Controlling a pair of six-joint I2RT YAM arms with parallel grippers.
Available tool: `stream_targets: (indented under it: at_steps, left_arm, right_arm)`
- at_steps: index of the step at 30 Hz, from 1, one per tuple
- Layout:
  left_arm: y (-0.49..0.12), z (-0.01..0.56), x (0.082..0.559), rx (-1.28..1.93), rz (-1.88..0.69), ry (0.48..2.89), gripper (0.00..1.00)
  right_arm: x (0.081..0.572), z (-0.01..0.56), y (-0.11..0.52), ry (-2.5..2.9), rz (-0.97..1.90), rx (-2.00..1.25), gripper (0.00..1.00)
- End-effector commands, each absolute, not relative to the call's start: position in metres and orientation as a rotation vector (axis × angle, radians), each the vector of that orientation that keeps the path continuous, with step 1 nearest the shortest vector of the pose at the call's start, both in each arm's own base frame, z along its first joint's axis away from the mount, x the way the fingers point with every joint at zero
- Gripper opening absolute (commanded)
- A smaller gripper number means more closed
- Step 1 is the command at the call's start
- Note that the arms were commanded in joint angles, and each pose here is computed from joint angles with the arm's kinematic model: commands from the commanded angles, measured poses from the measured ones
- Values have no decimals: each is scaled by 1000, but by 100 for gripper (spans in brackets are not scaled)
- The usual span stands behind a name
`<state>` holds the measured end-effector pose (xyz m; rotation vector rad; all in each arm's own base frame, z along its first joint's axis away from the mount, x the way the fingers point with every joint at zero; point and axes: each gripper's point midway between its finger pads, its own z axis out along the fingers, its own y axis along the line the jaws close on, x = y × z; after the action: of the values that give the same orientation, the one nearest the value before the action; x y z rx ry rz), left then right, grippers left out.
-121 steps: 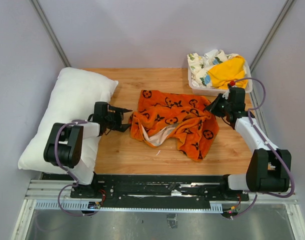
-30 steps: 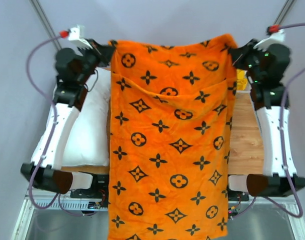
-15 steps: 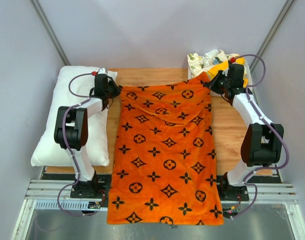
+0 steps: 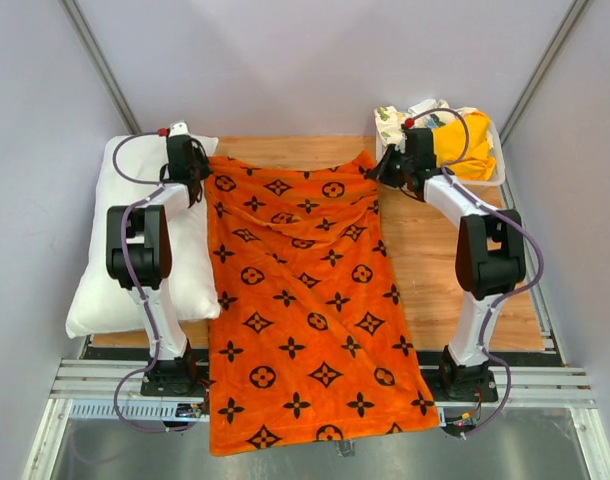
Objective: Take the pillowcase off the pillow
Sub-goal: Adjust the pillowcase at the center of the board.
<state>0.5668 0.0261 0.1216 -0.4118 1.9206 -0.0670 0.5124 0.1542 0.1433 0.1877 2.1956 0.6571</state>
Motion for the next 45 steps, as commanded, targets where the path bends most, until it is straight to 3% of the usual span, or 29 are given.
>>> stream_targets:
  at_steps: [1,8,13,24,31,35,45]
  left_arm:
    - [73,142,587,-381,134,1880,0]
    - [48,171,632,-278,-46,1838,0]
    - [29,178,648,-229,-169,1818,0]
    - [-5,145,621,-193,-331,1898,0]
    - [-66,137,589,-145,-411,1955,0]
    - [-89,127,574,-283,-553,1934,0]
    - [-2,65,532,-624,-286,1984,0]
  right_arm:
    - [552,148,149,2131,583,228,1]
    - [605,133,140,2166,446,230,1]
    - [616,114,111,2248,165,158,1]
    - [602,116,39,2267,-348,83,1]
    - [595,142,46,2222,-256,90,1]
    - [592,157,51,2194,-204,101,1]
    - [575,165,49,2194,-169,105,1]
